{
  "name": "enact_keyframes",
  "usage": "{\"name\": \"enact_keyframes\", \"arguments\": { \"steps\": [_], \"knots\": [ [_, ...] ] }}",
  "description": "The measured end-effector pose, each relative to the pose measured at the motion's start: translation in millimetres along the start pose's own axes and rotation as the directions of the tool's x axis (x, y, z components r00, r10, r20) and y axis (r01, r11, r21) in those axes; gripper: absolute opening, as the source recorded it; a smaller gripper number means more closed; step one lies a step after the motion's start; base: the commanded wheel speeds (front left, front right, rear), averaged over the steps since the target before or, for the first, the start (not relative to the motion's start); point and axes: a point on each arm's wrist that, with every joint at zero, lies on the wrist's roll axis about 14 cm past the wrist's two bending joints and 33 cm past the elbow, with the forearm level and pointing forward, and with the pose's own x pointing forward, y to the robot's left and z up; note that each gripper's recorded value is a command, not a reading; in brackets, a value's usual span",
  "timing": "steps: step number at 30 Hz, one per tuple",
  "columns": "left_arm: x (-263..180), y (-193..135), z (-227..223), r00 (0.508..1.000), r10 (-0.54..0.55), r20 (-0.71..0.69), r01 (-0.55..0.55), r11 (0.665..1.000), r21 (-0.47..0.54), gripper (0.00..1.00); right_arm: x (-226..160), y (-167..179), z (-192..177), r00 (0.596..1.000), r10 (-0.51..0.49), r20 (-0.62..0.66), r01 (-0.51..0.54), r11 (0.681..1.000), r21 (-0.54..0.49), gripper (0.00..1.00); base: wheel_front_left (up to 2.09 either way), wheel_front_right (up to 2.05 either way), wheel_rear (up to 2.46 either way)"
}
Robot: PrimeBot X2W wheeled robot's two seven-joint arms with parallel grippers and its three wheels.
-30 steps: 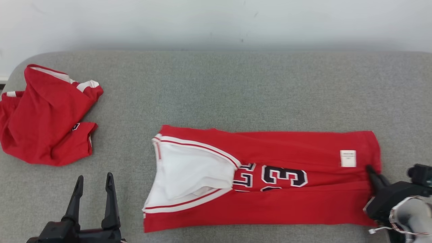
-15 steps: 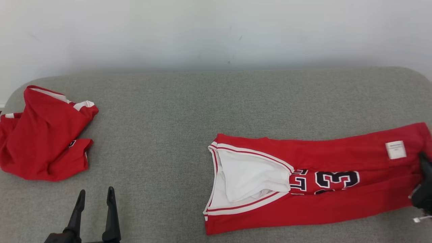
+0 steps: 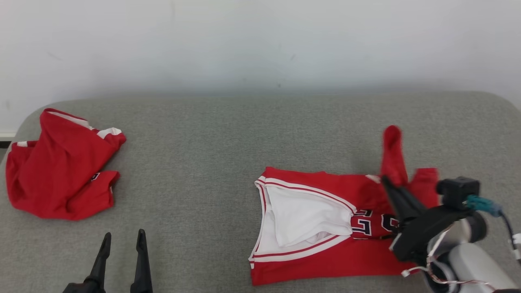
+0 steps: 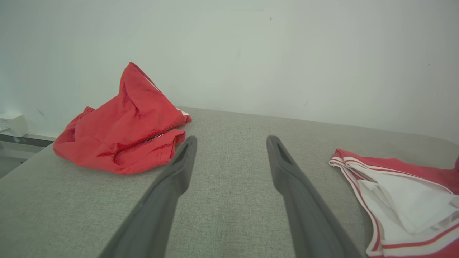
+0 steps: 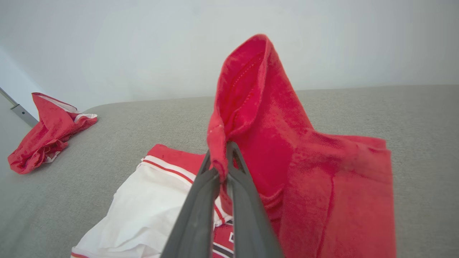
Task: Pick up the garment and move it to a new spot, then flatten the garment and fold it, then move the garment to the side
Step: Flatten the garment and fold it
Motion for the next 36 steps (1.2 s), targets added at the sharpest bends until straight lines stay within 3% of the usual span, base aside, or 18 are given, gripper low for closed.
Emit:
{"name": "enact_keyframes", "arguments": {
  "steps": [10,22,23,24,30,36],
  "knots": [
    [-11.7,10.8,-1.0,0.999,0.046,-0.006,-0.046,0.999,-0.012,1.00,19.1,105.0,-8.0,0.974,0.225,0.002,-0.225,0.971,0.077,0.00,0.00,0.00,0.00],
    [-20.3,22.5,-3.8,0.996,0.089,-0.019,-0.089,0.996,-0.018,1.00,47.0,143.7,-49.2,0.962,0.260,-0.085,-0.245,0.957,0.157,0.00,0.00,0.00,0.00],
    [-21.5,24.3,-4.5,0.995,0.095,-0.021,-0.096,0.995,-0.018,1.00,48.6,143.9,-52.5,0.962,0.257,-0.088,-0.241,0.957,0.159,0.32,0.00,0.00,0.00],
    [-22.3,25.8,-5.0,0.995,0.100,-0.023,-0.101,0.995,-0.017,1.00,50.2,144.8,-54.5,0.962,0.257,-0.089,-0.241,0.958,0.158,1.00,0.00,0.00,0.00],
    [-19.3,29.0,-5.7,0.994,0.110,-0.025,-0.111,0.994,-0.017,1.00,58.1,150.4,-39.4,0.962,0.272,-0.006,-0.269,0.954,0.134,1.00,0.00,0.00,0.00],
    [-13.4,24.7,-7.1,0.995,0.094,-0.027,-0.094,0.995,-0.020,1.00,55.5,108.5,-2.6,0.971,0.204,0.125,-0.216,0.973,0.084,1.00,0.00,0.00,0.00]
  ]
}}
